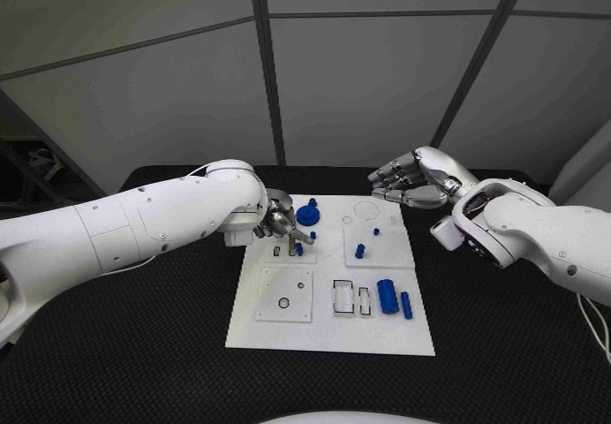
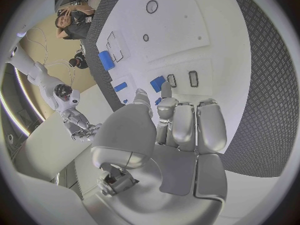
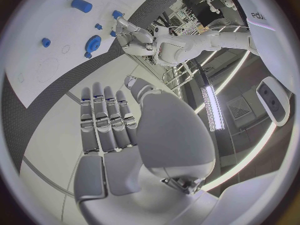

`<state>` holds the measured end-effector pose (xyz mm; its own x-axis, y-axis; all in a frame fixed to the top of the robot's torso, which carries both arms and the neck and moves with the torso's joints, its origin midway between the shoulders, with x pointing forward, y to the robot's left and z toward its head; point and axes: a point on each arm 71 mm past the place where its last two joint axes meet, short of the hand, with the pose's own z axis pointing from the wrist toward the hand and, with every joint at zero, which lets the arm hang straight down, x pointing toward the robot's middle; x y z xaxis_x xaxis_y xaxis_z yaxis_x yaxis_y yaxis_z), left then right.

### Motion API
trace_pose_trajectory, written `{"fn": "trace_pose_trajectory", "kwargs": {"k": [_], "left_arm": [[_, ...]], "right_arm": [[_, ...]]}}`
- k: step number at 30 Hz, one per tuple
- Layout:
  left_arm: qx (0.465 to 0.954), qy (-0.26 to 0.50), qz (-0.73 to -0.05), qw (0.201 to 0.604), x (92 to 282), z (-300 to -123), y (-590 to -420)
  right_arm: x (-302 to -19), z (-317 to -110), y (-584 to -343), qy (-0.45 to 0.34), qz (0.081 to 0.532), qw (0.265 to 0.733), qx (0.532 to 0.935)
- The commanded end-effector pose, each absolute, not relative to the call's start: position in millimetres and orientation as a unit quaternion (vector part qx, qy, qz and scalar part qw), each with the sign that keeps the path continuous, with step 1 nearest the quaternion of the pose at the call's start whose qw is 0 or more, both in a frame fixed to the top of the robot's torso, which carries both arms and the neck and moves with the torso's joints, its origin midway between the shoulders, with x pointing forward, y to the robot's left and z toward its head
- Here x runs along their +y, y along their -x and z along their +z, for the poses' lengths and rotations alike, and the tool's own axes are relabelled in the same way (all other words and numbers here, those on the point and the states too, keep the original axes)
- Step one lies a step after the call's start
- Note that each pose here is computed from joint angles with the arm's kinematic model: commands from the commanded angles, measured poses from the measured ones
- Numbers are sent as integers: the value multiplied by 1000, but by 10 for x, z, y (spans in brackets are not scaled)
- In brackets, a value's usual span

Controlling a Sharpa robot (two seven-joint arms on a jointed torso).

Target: Assemble the parts on the task board

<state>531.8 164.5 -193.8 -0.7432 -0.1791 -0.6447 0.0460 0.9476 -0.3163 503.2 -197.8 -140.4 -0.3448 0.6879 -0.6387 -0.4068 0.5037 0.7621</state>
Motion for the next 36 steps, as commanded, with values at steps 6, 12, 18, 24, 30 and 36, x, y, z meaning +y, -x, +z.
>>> {"fn": "trace_pose_trajectory", "kwargs": {"k": [6, 12, 18, 24, 30, 36], "left_arm": [[925, 25, -149, 349, 1628, -1949, -5313], [926, 21, -150, 347, 1597, -1950, -5307], [926, 21, -150, 346, 1588, -1953, -5312], [926, 21, -149, 346, 1582, -1956, -5320], [926, 20, -150, 345, 1569, -1956, -5320], [927, 19, -152, 343, 1548, -1958, -5317]], "right_arm": [[-1972, -1387, -5042, -105, 487, 566, 657], [-1959, -1391, -5047, -105, 487, 565, 658], [-1953, -1393, -5051, -105, 487, 565, 658], [-1948, -1395, -5052, -105, 487, 564, 659], [-1946, -1396, -5054, -105, 487, 564, 659], [-1939, -1398, -5056, -105, 487, 563, 660]]}}
